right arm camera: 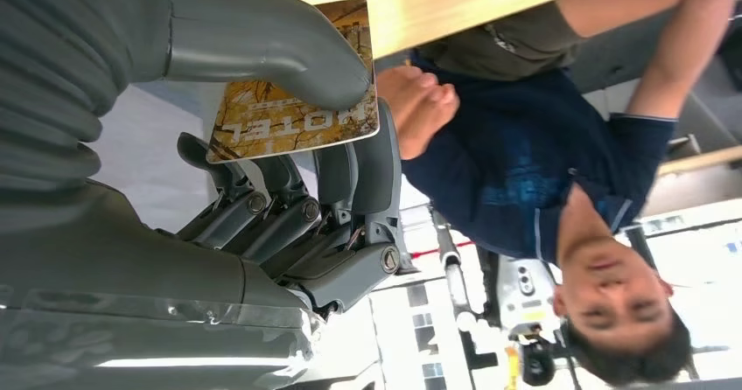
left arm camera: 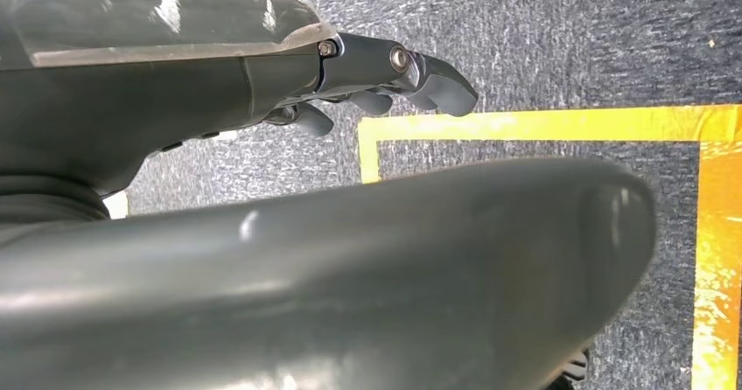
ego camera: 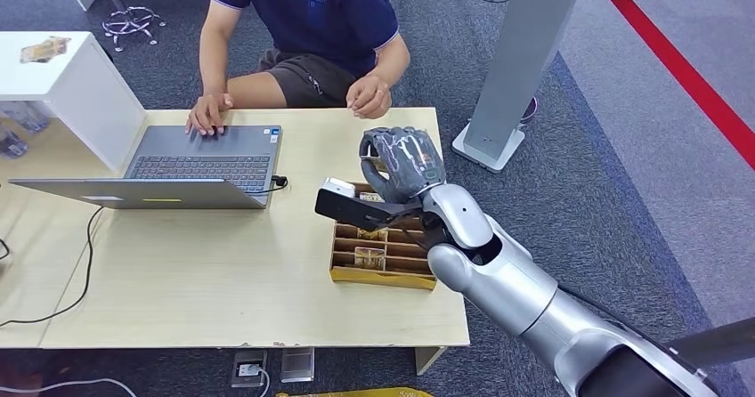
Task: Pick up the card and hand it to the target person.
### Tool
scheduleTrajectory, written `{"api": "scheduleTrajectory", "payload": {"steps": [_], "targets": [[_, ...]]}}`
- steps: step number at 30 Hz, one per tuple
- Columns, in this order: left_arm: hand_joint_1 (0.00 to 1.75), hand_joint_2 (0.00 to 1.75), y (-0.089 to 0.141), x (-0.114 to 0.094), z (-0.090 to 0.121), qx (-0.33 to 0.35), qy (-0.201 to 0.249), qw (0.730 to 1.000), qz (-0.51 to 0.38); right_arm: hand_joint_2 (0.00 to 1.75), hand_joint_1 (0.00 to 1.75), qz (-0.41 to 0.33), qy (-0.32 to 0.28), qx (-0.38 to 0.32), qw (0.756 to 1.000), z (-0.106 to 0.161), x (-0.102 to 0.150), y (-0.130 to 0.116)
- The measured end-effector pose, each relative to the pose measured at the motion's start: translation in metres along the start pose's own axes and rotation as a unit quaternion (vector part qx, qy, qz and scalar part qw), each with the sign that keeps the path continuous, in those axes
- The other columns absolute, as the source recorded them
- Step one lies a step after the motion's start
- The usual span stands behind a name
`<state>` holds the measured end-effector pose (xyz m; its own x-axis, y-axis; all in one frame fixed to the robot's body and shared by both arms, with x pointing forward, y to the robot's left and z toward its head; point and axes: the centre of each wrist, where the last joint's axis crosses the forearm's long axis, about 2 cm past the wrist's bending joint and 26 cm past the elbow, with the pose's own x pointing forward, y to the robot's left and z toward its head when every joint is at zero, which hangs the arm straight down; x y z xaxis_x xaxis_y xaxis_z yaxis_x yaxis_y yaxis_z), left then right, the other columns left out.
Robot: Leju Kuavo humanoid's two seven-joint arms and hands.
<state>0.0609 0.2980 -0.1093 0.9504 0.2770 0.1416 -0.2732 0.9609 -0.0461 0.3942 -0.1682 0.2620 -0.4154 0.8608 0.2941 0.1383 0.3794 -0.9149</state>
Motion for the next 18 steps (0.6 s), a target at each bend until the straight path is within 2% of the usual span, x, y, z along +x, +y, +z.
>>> {"api": "scheduleTrajectory", "payload": {"steps": [8, 18], "targets": [[0.00, 0.00, -0.001, 0.002, 0.000, -0.004, -0.003, 1.000, -0.007, 1.75, 1.66, 0.019, -0.062, -0.005, 0.998, -0.047, 0.024, -0.012], [0.00, 0.00, -0.001, 0.002, 0.000, -0.001, -0.002, 1.000, 0.004, 1.75, 1.66, 0.051, -0.068, 0.026, 0.996, -0.071, 0.051, 0.009]]}}
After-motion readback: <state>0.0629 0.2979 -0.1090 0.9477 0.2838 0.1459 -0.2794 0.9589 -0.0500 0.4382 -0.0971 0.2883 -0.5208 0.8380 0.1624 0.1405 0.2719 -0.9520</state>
